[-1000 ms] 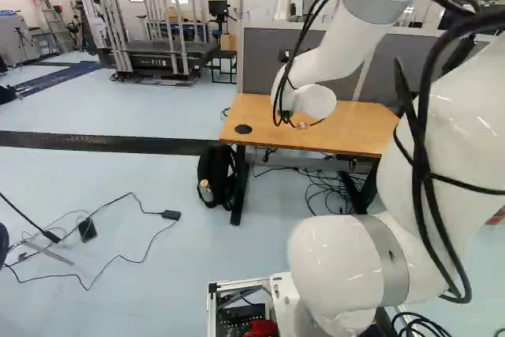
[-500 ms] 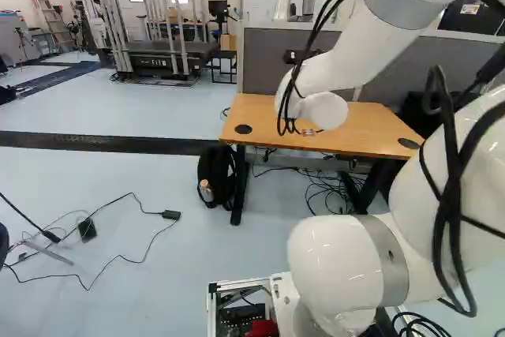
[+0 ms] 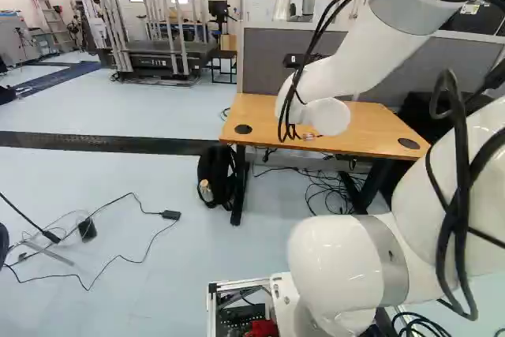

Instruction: Pick up the green bottle from the table

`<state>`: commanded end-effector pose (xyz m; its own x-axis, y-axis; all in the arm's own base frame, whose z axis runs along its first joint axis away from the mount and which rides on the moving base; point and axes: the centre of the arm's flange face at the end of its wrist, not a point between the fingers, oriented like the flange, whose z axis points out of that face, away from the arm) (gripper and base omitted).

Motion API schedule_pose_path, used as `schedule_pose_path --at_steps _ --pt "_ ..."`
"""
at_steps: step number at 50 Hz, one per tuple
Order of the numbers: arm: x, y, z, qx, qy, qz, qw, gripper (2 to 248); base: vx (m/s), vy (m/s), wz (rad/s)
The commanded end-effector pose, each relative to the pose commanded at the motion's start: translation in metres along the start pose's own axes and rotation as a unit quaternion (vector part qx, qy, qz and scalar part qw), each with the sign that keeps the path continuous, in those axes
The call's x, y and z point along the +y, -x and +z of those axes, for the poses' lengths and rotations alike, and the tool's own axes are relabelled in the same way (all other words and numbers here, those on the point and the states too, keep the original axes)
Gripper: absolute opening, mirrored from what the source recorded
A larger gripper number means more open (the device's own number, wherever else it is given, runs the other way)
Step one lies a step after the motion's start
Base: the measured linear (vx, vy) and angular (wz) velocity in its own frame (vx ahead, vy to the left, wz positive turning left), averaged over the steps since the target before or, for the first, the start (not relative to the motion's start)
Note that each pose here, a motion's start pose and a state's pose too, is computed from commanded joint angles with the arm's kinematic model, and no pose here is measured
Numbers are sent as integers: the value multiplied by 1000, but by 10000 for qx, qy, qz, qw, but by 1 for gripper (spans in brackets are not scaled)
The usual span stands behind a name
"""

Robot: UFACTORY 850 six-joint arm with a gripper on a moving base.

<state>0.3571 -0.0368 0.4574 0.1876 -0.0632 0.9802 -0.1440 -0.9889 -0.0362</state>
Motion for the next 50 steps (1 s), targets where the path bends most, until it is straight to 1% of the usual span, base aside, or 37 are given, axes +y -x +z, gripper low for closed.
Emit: schedule_pose_path --at_steps 16,38,50 --pt "-5 22 -12 -137 -124 -73 9998 14 0 0 0" --pt "-15 68 -41 -427 -395 -226 9981 14 0 0 0" --pt "-18 88 -55 -553 -517 -292 9967 14 0 0 0"
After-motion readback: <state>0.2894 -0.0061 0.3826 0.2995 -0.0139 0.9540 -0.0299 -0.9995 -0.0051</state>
